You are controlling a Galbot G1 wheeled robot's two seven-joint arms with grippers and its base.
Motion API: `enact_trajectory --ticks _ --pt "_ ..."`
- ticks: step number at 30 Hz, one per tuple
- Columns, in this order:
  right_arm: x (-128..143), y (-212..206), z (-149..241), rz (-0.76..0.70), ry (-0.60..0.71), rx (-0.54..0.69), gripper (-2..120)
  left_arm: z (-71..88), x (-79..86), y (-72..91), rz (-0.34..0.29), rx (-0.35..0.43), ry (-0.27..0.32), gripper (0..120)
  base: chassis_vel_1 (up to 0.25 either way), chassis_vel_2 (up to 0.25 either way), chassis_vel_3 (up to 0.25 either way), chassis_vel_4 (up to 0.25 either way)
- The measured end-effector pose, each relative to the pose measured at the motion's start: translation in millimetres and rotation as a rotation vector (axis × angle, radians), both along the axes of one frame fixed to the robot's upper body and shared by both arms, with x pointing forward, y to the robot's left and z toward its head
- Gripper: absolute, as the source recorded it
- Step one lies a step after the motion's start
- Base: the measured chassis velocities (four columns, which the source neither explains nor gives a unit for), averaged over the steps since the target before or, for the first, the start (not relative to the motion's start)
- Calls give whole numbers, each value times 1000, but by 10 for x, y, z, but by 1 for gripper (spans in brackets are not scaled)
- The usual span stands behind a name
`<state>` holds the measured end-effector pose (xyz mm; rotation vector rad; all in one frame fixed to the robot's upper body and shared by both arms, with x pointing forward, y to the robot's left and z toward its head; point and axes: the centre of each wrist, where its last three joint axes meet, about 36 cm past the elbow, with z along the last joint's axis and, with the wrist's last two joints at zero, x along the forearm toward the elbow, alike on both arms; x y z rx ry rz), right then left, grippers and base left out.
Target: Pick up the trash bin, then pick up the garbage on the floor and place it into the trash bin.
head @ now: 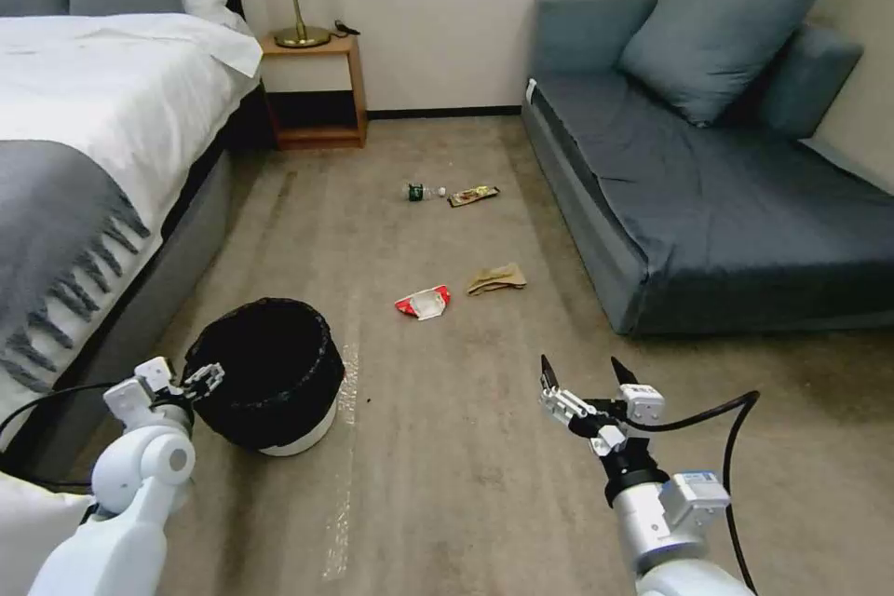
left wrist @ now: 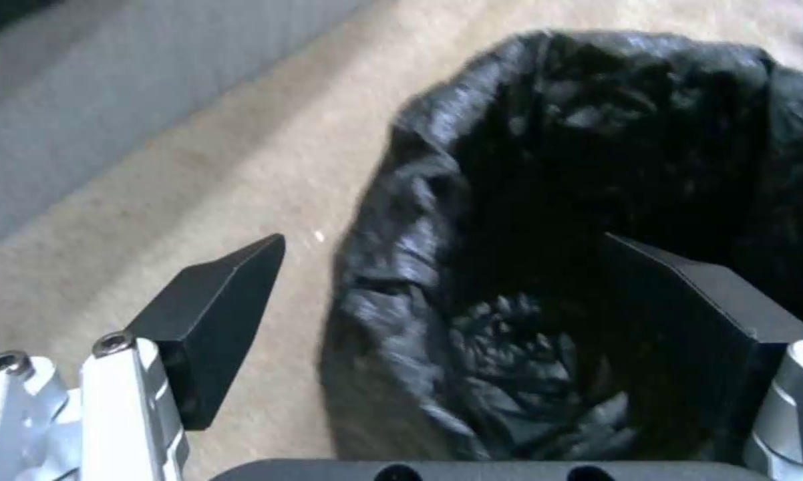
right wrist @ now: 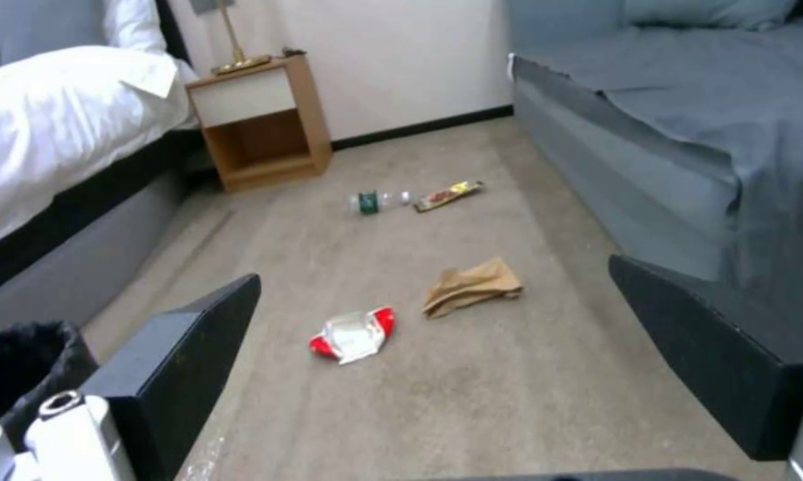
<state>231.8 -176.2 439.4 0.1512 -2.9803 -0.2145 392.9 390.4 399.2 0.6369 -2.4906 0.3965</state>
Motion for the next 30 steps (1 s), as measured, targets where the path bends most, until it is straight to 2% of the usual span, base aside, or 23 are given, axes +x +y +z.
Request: enact_trajectory --ticks 2,5,6,9,14,20,24,25,28,30 --pt "-2 5 -2 2 0 0 100 19 13 -1 -3 -11 8 90 0 0 0 0" --pt "0 1 -2 3 -2 -3 100 71 58 -3 0 -63 65 90 0 0 0 0" --pt "0 1 -2 3 -2 -3 100 71 58 -3 0 -63 65 90 0 0 0 0" --pt "13 -34 0 0 -6 -11 100 96 83 -3 9 -87 113 90 0 0 0 0" --pt "24 -60 -1 -3 -7 -14 100 126 106 -18 17 -102 122 88 0 0 0 0" --pt "15 -49 -5 -1 -4 -8 100 162 153 -38 23 -148 132 74 0 0 0 0" --pt "14 -42 -4 1 -2 -1 100 161 155 -44 20 -174 141 61 0 0 0 0" --pt "14 -42 -4 1 -2 -1 100 161 155 -44 20 -174 141 61 0 0 0 0" --pt "10 -35 -8 4 0 2 100 132 135 -38 24 -187 147 43 0 0 0 0" --pt "10 -34 -11 4 1 2 100 124 125 -35 26 -189 149 40 0 0 0 0"
